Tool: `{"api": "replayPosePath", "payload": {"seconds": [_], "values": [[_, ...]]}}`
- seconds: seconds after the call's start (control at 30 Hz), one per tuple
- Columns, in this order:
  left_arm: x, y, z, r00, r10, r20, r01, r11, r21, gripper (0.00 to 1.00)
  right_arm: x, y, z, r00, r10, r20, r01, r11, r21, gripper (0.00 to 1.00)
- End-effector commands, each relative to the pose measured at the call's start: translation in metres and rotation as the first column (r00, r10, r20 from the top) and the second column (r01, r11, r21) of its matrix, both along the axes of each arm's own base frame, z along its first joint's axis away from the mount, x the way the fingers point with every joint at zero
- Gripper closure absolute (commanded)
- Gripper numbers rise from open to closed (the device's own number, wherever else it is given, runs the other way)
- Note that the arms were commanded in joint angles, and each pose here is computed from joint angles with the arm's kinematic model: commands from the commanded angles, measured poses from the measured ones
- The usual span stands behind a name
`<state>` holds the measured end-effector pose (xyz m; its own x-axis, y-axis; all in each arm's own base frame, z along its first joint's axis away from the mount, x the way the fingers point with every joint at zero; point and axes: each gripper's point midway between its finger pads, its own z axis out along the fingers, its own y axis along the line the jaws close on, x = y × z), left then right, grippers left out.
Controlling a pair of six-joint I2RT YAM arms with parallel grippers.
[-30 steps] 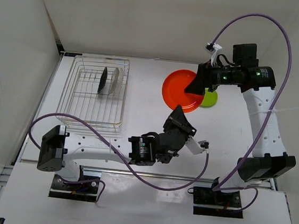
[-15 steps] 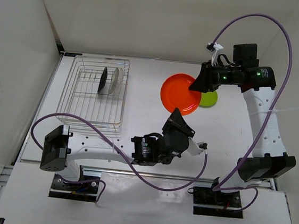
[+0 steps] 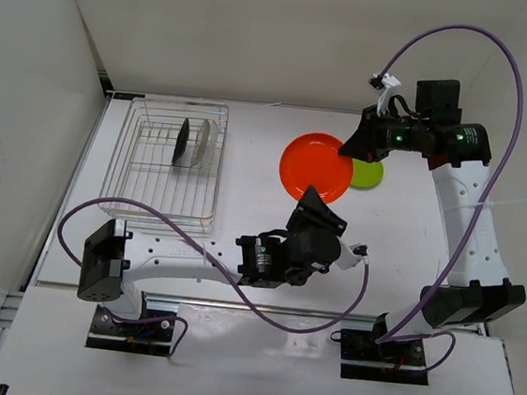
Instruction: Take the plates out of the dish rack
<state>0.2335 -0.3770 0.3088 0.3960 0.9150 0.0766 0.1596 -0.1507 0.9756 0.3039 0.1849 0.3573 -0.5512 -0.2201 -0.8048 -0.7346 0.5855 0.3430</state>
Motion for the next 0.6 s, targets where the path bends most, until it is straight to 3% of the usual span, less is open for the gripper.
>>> {"api": "replayPosePath", "payload": {"seconds": [0.0, 0.03, 0.07, 0.2, 0.27, 0.33, 0.4, 0.47, 0.57], "values": [[0.009, 0.007, 0.024, 0.999, 0.044, -0.009, -0.045, 0.996, -0.073, 0.51, 0.005, -0.004, 0.004, 0.998, -0.046, 0.046, 0.047, 0.999, -0.014, 1.0], [0.013, 0.011, 0.026, 0.998, 0.058, -0.015, -0.059, 0.996, -0.073, 0.39, 0.006, -0.005, 0.004, 0.997, -0.06, 0.039, 0.061, 0.998, -0.016, 1.0], [0.017, 0.012, 0.023, 0.997, 0.071, -0.023, -0.072, 0.995, -0.065, 0.05, 0.009, -0.006, 0.004, 0.996, -0.077, 0.043, 0.078, 0.997, -0.018, 1.0], [0.018, 0.018, 0.02, 0.994, 0.089, -0.067, -0.093, 0.993, -0.069, 0.0, 0.043, -0.029, -0.002, 0.97, -0.234, 0.058, 0.237, 0.971, -0.042, 1.0], [0.018, 0.026, 0.009, 0.989, 0.092, -0.112, -0.093, 0.996, -0.008, 0.0, 0.062, -0.044, -0.011, 0.942, -0.335, 0.038, 0.336, 0.941, -0.041, 1.0], [0.019, 0.033, 0.008, 0.981, 0.115, -0.157, -0.12, 0.993, -0.024, 0.0, 0.095, -0.072, -0.027, 0.885, -0.462, 0.06, 0.465, 0.883, -0.063, 1.0], [0.034, 0.049, 0.001, 0.968, 0.163, -0.19, -0.168, 0.986, -0.008, 0.0, 0.129, -0.111, -0.052, 0.79, -0.607, 0.088, 0.613, 0.779, -0.129, 1.0], [0.055, 0.066, 0.018, 0.954, 0.214, -0.208, -0.239, 0.966, -0.102, 0.0, 0.145, -0.136, -0.08, 0.728, -0.681, 0.077, 0.681, 0.705, -0.199, 1.0], [0.105, 0.111, 0.036, 0.898, 0.353, -0.263, -0.412, 0.884, -0.221, 0.0, 0.164, -0.171, -0.127, 0.665, -0.746, 0.015, 0.72, 0.636, -0.279, 1.0]]}}
